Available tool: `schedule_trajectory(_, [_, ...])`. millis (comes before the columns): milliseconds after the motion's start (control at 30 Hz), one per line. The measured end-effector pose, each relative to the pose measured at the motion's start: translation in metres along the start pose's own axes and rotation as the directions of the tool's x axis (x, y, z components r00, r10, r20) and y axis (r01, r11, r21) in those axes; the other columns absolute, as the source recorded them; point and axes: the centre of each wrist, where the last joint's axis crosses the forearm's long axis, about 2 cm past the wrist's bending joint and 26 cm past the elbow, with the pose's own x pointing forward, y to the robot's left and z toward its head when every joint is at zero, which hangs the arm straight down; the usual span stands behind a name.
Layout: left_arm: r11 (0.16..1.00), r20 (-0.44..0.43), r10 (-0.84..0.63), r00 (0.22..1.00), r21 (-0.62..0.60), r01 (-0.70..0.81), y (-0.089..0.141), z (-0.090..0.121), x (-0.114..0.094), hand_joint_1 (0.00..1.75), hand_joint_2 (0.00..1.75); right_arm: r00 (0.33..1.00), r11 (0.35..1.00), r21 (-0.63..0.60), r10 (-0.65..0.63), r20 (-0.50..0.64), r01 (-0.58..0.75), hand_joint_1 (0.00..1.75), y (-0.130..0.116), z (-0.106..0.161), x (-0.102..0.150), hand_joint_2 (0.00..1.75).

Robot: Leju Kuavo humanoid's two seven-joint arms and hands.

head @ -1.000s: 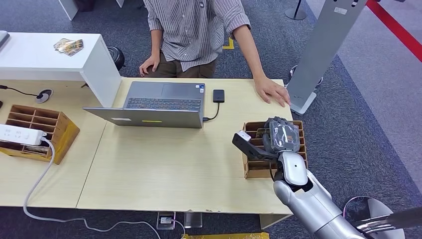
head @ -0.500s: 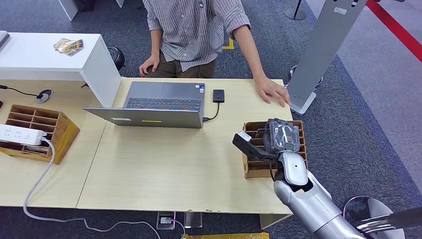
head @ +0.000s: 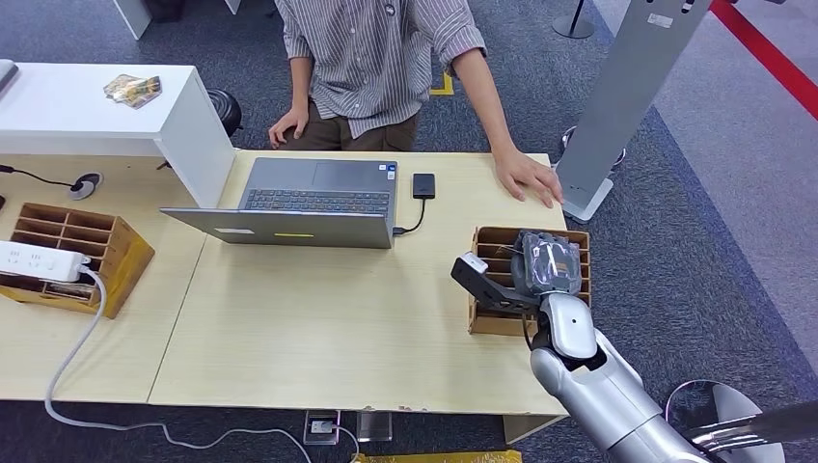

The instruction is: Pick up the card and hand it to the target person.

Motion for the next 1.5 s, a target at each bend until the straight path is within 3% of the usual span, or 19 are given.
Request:
schedule_trajectory(433, [1.000,-0.012,0.011,1.000,0.018,-0.011,0.000,0.000,0.000,0.00,1.75,1.000,0.999,0.042,0.006,-0.014,-0.006,1.48,-0.005,-0.004,0.002,1.75])
schedule_trajectory(600, [1.000,-0.018,0.017,1.000,0.021,-0.016,0.002,0.000,-0.001,0.00,1.75,0.998,0.980,0.194,-0.037,-0.055,0.047,1.48,-0.031,-0.013,0.003,1.75])
schedule_trajectory(700, [0.999,-0.025,0.023,0.999,0.026,-0.022,0.004,0.000,-0.002,0.00,1.75,0.997,0.972,0.223,-0.065,-0.052,0.075,1.48,-0.053,-0.012,0.003,1.75])
schedule_trajectory(833, [0.999,-0.031,0.025,0.999,0.028,-0.024,0.006,0.000,-0.002,0.00,1.75,0.996,0.980,0.179,-0.088,-0.013,0.089,1.48,-0.084,-0.006,0.007,1.75])
schedule_trajectory(1000, [0.999,-0.030,0.023,0.999,0.026,-0.022,0.006,0.000,-0.002,0.00,1.75,0.990,0.988,0.118,-0.109,0.094,0.097,1.48,-0.104,0.005,0.016,1.75])
schedule_trajectory(1500, [1.000,-0.021,0.016,1.000,0.022,-0.016,0.006,0.000,-0.002,0.00,1.75,0.964,0.990,-0.002,-0.135,0.230,0.139,1.48,-0.122,0.014,0.026,1.75])
